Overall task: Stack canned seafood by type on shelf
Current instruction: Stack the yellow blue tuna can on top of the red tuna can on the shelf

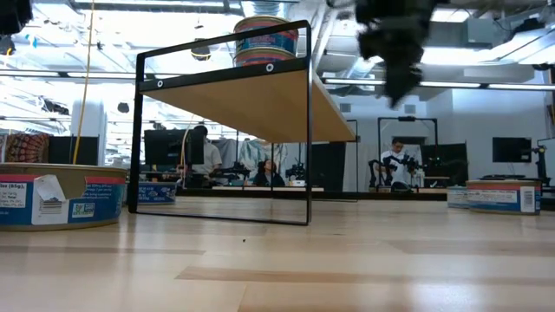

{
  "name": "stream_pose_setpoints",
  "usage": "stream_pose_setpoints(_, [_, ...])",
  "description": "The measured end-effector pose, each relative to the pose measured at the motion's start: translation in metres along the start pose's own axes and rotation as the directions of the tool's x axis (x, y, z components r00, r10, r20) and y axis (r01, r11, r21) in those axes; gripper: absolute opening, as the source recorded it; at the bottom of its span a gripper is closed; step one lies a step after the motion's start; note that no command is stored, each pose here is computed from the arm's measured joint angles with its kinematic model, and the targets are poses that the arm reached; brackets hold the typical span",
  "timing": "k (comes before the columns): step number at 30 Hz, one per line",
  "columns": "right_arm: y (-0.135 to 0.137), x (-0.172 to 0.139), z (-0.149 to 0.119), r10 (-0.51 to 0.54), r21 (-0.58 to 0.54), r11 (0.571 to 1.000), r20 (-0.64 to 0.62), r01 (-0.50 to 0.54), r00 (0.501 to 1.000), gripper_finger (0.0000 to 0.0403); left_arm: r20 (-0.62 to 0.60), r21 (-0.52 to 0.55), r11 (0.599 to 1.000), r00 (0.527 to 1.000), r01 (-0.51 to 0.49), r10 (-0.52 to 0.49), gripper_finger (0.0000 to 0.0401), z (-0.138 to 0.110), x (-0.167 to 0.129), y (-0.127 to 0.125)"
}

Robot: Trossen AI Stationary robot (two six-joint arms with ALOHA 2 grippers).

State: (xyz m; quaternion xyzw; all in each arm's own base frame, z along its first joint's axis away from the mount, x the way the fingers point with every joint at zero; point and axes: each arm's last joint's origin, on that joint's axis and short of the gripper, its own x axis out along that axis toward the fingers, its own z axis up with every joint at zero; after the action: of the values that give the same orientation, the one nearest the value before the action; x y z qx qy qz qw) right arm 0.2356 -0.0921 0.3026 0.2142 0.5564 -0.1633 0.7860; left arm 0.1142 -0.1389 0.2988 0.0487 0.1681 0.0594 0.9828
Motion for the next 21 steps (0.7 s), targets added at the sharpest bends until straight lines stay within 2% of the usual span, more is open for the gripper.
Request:
stream_pose_setpoints(3, [-0.009, 0.024, -0.027, -0.032, 0.047, 0.998, -0.136, 0.039, 0.99, 0.0274, 0.003, -0.003, 1.0, 1.0, -0.015, 0.015, 0.0297, 0.001, 0.001, 0.001])
stream_pose_setpoints(8, [-0.031, 0.062, -0.052, -0.187, 0.088, 0.972, -0.275, 0.218, 0.943, 0.0265, -0.002, -0.008, 0.998, 0.998, -0.063, 0.063, 0.0297, 0.003, 0.008, 0.006])
stream_pose_setpoints(12, [-0.043, 0.073, -0.052, -0.288, 0.119, 0.935, -0.29, 0.333, 0.913, 0.0253, -0.016, -0.025, 0.997, 0.998, -0.069, 0.068, 0.0297, 0.003, 0.012, 0.009])
stream_pose_setpoints(17, [-0.054, 0.082, -0.049, -0.455, 0.142, 0.845, -0.314, 0.515, 0.833, 0.0241, -0.021, -0.031, 0.998, 0.998, -0.063, 0.062, 0.0297, 0.004, 0.013, 0.009])
stream_pose_setpoints(19, [-0.056, 0.086, -0.048, -0.492, 0.137, 0.821, -0.325, 0.555, 0.808, 0.0237, -0.021, -0.025, 0.998, 0.998, -0.063, 0.062, 0.0297, 0.004, 0.013, 0.009])
stream_pose_setpoints(21, [-0.056, 0.091, -0.048, -0.498, 0.124, 0.816, -0.347, 0.565, 0.795, 0.0234, -0.022, -0.023, 0.998, 0.998, -0.063, 0.063, 0.0297, 0.003, 0.013, 0.009])
